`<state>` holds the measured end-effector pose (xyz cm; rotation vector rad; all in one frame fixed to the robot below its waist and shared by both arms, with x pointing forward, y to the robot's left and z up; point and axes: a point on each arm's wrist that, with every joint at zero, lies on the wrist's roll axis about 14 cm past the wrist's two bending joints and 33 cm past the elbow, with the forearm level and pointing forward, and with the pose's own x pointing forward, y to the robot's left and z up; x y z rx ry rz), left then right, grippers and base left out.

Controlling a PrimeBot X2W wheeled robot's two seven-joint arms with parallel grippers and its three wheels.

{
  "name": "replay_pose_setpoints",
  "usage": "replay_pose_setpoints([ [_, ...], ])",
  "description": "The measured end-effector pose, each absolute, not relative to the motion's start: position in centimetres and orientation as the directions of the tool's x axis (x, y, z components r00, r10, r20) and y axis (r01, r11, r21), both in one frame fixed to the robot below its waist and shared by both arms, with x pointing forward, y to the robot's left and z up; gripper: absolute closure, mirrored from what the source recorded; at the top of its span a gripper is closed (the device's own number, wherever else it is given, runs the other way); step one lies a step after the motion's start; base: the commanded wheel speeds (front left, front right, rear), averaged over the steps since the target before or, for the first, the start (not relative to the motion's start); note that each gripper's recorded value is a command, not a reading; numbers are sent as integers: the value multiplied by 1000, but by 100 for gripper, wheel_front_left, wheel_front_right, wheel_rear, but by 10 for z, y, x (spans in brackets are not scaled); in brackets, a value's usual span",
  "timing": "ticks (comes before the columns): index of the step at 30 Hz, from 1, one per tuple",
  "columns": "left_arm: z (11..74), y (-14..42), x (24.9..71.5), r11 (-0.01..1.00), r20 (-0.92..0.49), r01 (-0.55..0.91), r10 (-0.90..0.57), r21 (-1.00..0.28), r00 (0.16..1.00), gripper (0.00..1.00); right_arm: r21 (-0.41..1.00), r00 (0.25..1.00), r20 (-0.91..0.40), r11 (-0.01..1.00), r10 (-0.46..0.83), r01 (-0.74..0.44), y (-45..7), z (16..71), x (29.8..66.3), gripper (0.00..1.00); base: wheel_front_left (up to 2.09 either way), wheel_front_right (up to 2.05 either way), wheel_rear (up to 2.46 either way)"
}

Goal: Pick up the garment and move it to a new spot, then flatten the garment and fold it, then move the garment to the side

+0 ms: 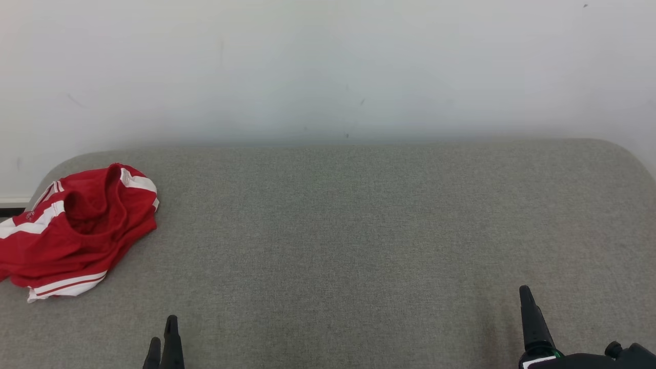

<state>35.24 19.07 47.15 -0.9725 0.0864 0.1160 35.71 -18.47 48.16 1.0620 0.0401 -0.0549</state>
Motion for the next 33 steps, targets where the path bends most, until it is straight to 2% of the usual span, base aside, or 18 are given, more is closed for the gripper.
replay_pose_setpoints([
  [11,471,187,346,681,-121,-131,64,-720,991,0,795,999,-36,606,-9,34,-178,486,355,0,0,0,0],
  [33,474,183,340,832,-88,-110,74,-543,993,0,636,1000,10,772,23,-25,-168,492,348,0,0,0,0],
])
